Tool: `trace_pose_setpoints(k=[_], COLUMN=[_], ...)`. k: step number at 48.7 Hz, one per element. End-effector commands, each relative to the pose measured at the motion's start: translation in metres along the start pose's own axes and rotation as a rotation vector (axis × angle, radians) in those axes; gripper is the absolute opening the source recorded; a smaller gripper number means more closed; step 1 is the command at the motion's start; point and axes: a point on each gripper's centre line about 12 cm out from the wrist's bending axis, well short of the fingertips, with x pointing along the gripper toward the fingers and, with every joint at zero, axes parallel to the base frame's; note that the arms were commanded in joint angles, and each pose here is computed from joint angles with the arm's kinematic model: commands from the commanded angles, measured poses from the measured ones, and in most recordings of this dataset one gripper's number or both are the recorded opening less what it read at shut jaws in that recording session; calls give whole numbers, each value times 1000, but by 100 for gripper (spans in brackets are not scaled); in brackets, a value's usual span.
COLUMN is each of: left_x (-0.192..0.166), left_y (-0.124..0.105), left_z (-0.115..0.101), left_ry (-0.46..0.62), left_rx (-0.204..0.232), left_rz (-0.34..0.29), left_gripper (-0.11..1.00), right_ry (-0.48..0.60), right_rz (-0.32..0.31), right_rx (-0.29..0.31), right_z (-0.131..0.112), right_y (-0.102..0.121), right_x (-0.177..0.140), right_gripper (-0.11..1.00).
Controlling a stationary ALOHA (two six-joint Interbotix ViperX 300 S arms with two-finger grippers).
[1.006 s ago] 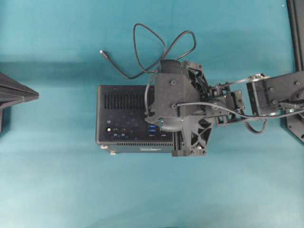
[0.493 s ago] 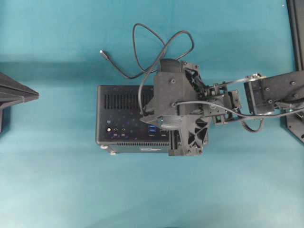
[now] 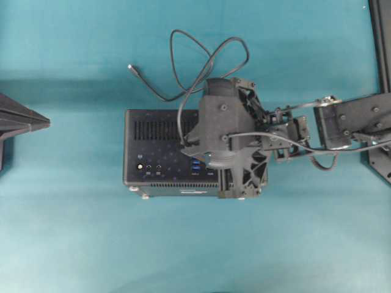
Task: Insert the USB into the PC box with both arms.
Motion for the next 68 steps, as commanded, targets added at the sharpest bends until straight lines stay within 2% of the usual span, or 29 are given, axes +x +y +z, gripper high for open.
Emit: trace_pose_setpoints(k=[1, 20, 32, 46, 68], left_x=[0, 0, 0, 0, 0], left_y=[0, 0, 0, 0, 0], left_z=[6, 7, 6, 5, 4], left_ry=[-14, -15, -14, -14, -9], left_rx=[0, -2, -2, -2, -3], left_rz=[0, 0, 0, 0, 1], left_gripper=[0, 0, 0, 0, 0], right_ry=[-9, -14, -15, 16, -17], right_rz=[-1, 24, 44, -7, 16], right_rx=[17, 46, 90, 87, 94], right_z=[1, -3, -4, -17, -16], right_y=[-2, 10, 19, 1, 6], right_x=[-4, -7, -8, 1, 4], right_gripper=[11, 11, 11, 11, 11])
